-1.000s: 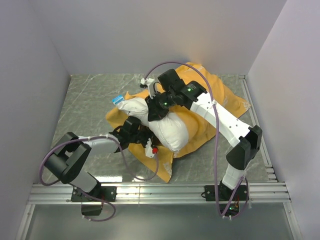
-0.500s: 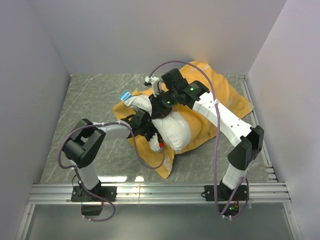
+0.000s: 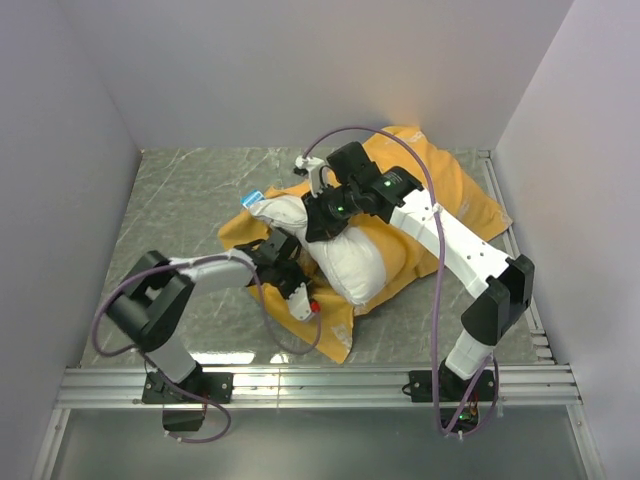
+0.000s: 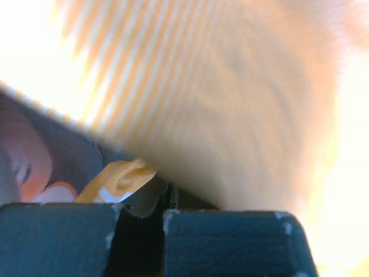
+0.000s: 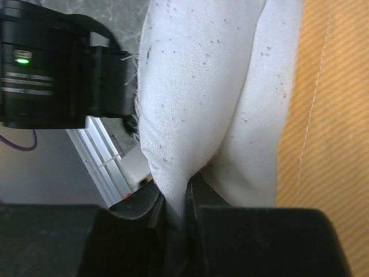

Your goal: Put the pillow into the pillowcase

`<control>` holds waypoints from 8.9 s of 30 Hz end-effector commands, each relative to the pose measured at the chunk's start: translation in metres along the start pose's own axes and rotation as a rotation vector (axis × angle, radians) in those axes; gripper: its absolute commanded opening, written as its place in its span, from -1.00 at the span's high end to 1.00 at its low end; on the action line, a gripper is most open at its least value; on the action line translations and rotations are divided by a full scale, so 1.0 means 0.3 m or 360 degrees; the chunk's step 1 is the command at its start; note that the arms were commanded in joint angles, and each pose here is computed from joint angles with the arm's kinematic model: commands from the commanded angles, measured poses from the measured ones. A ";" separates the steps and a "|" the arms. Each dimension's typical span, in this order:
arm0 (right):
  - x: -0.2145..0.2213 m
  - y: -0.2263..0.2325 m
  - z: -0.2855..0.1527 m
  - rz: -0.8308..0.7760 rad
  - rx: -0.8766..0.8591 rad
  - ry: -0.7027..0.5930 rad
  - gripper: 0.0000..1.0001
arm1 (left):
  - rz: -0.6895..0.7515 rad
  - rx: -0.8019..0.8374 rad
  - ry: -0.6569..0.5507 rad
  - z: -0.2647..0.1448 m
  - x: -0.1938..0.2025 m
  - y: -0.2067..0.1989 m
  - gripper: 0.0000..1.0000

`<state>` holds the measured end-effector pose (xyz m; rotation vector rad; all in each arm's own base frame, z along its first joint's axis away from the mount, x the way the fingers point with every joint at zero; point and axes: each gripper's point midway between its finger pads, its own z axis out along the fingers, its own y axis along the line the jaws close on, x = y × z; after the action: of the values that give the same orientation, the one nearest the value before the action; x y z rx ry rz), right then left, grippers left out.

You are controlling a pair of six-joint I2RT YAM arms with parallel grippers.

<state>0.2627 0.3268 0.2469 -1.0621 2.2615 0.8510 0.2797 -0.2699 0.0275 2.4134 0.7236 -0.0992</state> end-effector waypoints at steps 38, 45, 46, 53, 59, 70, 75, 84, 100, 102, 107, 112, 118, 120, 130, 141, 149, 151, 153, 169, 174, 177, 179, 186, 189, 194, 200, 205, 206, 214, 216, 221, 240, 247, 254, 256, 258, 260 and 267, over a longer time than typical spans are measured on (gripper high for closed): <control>0.406 -0.131 0.454 0.0502 -0.0166 0.0459 1.00 | -0.0321 -0.0034 -0.0366 -0.290 -0.185 -0.176 0.30; 0.415 -0.118 0.458 0.0527 -0.0205 0.0477 1.00 | -0.0364 -0.0085 -0.0402 -0.296 -0.184 -0.115 -0.25; 0.412 -0.115 0.457 0.0527 -0.0215 0.0475 1.00 | -0.0351 -0.0092 -0.0409 -0.295 -0.186 -0.103 -0.26; 0.405 -0.102 0.449 0.0534 -0.0239 0.0470 1.00 | -0.0384 0.0101 -0.0433 -0.191 -0.188 -0.117 -0.28; 0.383 -0.085 0.430 0.0553 -0.0254 0.0435 1.00 | -0.0563 0.0359 -0.0375 -0.087 -0.181 -0.132 -0.20; 0.354 -0.247 0.471 0.0689 0.0062 0.0259 1.00 | -0.0544 0.0572 -0.0543 -0.196 -0.396 -0.162 0.99; 0.311 -0.401 0.548 0.0947 0.0396 0.0116 1.00 | -0.0408 0.0452 -0.0755 -0.340 -0.628 -0.122 0.99; 0.324 -0.577 0.618 0.1178 0.0843 -0.0032 1.00 | -0.0450 0.0067 -0.1019 -0.583 -0.828 0.025 0.99; 0.619 -0.127 0.442 -0.0048 0.0070 0.0374 1.00 | -0.0995 -0.0708 -0.0276 -0.560 -0.404 0.300 0.99; 0.616 -0.093 0.441 -0.0084 -0.0028 0.0400 1.00 | -0.1035 -0.0793 -0.0234 -0.550 -0.371 0.315 0.99; 0.569 -0.039 0.448 -0.0026 -0.0142 0.0536 0.79 | -0.1086 -0.0824 -0.0217 -0.493 -0.345 0.287 0.99; 0.306 -0.077 0.295 0.0140 -0.0103 0.0285 -0.45 | -0.1022 -0.0634 -0.0403 -0.459 -0.462 0.183 0.99; 0.120 -0.035 0.087 -0.0019 -0.0030 0.0134 -0.38 | -0.0943 -0.0532 -0.0450 -0.432 -0.513 0.098 0.99; 0.125 -0.019 0.043 -0.0080 -0.0038 0.0151 -0.29 | -0.0942 -0.0533 -0.0439 -0.432 -0.509 0.095 0.99; 0.473 0.002 0.138 -0.0022 -0.0220 0.0722 0.32 | -0.0916 -0.0616 -0.0378 -0.449 -0.481 0.120 0.99; 0.903 -0.202 0.302 0.0094 0.0028 0.1229 0.41 | -0.0911 -0.1123 -0.0312 -0.771 -0.468 0.359 0.99; 0.806 -0.079 0.261 0.0113 -0.0169 0.1080 0.33 | -0.0870 -0.1135 -0.0468 -0.820 -0.535 0.413 0.99; 0.703 -0.038 0.216 0.0094 -0.0214 0.0961 0.22 | -0.0826 -0.0795 -0.0528 -0.664 -0.569 0.264 0.99; 0.586 -0.012 0.164 0.0082 -0.0240 0.0824 0.07 | -0.0760 -0.0515 -0.0535 -0.555 -0.581 0.106 0.99; 0.113 0.025 0.096 -0.0196 -0.0066 0.0358 -0.23 | -0.1014 -0.0561 -0.0445 -0.427 -0.507 0.067 0.80; 0.067 0.033 0.230 -0.0222 -0.0009 0.0351 -0.27 | -0.1269 -0.0672 -0.0516 -0.555 -0.532 0.090 -0.13; 0.004 0.015 0.261 -0.0212 0.0112 0.0290 -0.43 | -0.1578 -0.0848 -0.0658 -0.689 -0.536 0.117 -0.36; -0.029 0.016 0.263 -0.0187 0.0170 0.0256 -0.51 | -0.1880 -0.1023 -0.0723 -0.775 -0.497 0.137 -0.55; -0.041 0.110 0.291 -0.0306 0.0364 0.0188 -0.92 | -0.2374 -0.1737 -0.0812 -1.154 -0.353 0.188 -0.99; -0.055 0.126 0.314 -0.0417 0.0549 0.0151 -0.95 | -0.2561 -0.2024 -0.0772 -1.259 -0.263 0.177 -0.99; 0.001 0.145 0.401 -0.0583 0.0682 0.0251 -1.00 | -0.2865 -0.2149 -0.0773 -1.284 -0.193 0.140 -0.99; 0.187 -0.003 0.547 -0.0665 0.0886 0.0544 -1.00 | -0.3139 -0.2286 -0.0652 -1.285 -0.088 0.108 -0.99; 0.221 -0.064 0.589 -0.0573 0.0890 0.0573 -0.97 | -0.3236 -0.2341 -0.0702 -1.289 -0.065 0.095 -0.99; 0.230 -0.072 0.593 -0.0562 0.0886 0.0581 -0.93 | -0.3227 -0.2312 -0.0728 -1.280 -0.071 0.098 -0.99; 0.274 -0.120 0.624 -0.0482 0.0825 0.0625 -0.72 | -0.3086 -0.2073 -0.0871 -1.212 -0.138 0.116 -0.94; 0.322 -0.145 0.648 -0.0448 0.0786 0.0709 -0.40 | -0.3165 -0.2031 -0.0913 -1.212 -0.137 0.136 -0.94; 0.298 -0.167 0.636 -0.0138 0.0493 0.0668 1.00 | -0.3292 -0.2150 -0.0884 -1.225 -0.087 0.122 -0.99; 0.089 -0.078 0.500 0.0641 -0.0048 0.0039 1.00 | -0.4219 -0.1325 -0.1073 -0.653 0.050 -0.056 -0.95; 0.077 -0.078 0.501 0.0697 -0.0079 0.0036 1.00 | -0.4307 -0.1186 -0.0873 -0.512 0.068 -0.059 -0.74; 0.072 -0.065 0.481 0.0723 -0.0107 0.0024 1.00 | -0.4360 -0.1015 -0.0668 -0.390 0.077 -0.054 -0.55; 0.075 -0.059 0.478 0.0734 -0.0119 0.0030 1.00 | -0.4334 -0.0972 -0.0653 -0.358 0.074 -0.031 -0.54; 0.076 -0.060 0.476 0.0734 -0.0120 0.0027 1.00 | -0.4304 -0.0946 -0.0669 -0.346 0.063 0.002 -0.54; 0.089 -0.058 0.476 0.0742 -0.0126 0.0036 1.00 | -0.4301 -0.0936 -0.0672 -0.331 0.064 0.017 -0.54; 0.123 -0.071 0.472 0.0757 -0.0110 0.0061 1.00 | -0.4423 -0.0859 -0.0432 -0.260 0.072 -0.075 -0.25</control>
<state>0.2923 0.3987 0.0998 -0.5851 2.5930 1.0316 0.2666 -0.2000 0.0700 -0.5271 2.5312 -0.9580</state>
